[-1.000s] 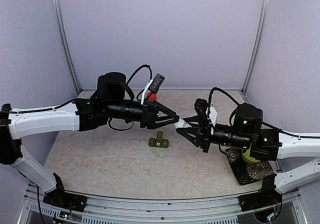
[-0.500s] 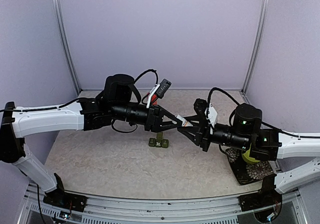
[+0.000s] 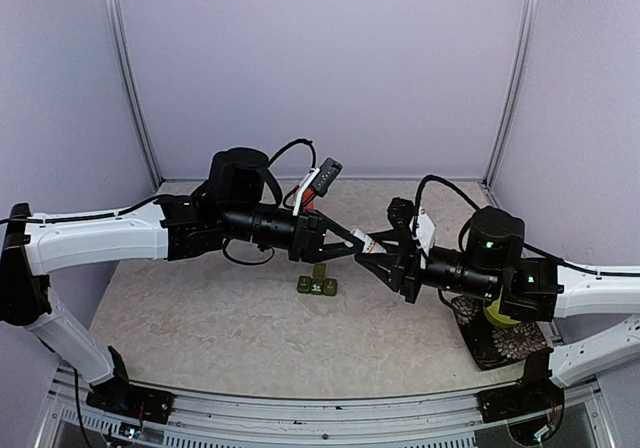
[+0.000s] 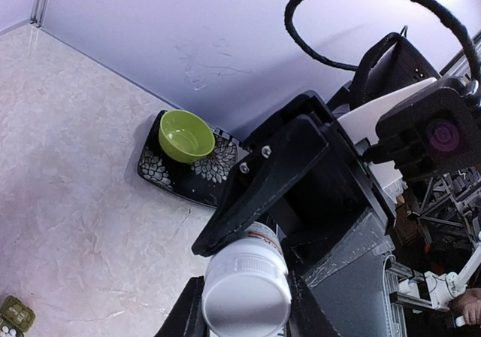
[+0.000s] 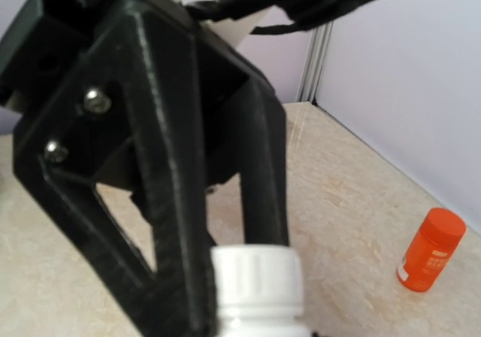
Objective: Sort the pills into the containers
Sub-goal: Pass from the right arm to the left, then place the pill bottle at the center of the board.
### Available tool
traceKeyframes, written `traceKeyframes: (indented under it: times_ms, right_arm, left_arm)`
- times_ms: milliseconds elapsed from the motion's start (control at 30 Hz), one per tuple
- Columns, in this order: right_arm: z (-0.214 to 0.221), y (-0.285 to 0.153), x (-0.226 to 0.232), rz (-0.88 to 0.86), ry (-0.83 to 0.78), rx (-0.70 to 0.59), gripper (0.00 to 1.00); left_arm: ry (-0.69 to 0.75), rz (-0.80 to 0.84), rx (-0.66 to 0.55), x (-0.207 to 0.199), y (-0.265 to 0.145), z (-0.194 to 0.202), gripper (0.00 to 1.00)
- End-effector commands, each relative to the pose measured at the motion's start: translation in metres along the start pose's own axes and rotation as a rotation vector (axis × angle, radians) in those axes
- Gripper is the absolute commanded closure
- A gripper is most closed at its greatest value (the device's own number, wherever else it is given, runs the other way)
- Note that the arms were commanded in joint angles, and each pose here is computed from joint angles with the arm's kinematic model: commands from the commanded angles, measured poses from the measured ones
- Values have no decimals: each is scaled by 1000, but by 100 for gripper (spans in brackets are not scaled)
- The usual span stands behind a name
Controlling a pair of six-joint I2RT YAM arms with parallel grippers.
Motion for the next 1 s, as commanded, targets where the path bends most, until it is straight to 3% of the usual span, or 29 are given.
traceKeyframes:
  times_ms: [0, 100, 233, 467, 733, 967]
  right_arm:
    - [-2, -3, -3, 44, -2, -12, 45]
    - [2, -7, -6, 90, -9, 4, 18]
    - [10, -8, -10, 148, -5, 45, 3]
    - [19, -13, -17, 217, 25, 73, 0]
    - [22, -15, -18, 235, 34, 83, 0]
    - [25, -12, -18, 233, 34, 97, 0]
  left_arm:
    - [-34, -94, -60, 8, -5, -18, 90]
    - [-92, -216, -92, 21, -14, -25, 91]
    - [-157, -442, -145, 43, -28, -30, 90]
    - [-320, -752, -194, 98, -58, -28, 87]
    - [-362, -1005, -212, 145, -76, -19, 87]
    - [-424, -1101, -155, 194, -83, -6, 88]
Point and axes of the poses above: each gripper's point midway between its finger pads, its own y axis out along the fingers, its own x axis along the line the jaws close on, z = x × y, the point moved 10 cm from there along -y, back along the fingers, and after that the axes turned 9 degrees about -y, right-handed, at the moved point
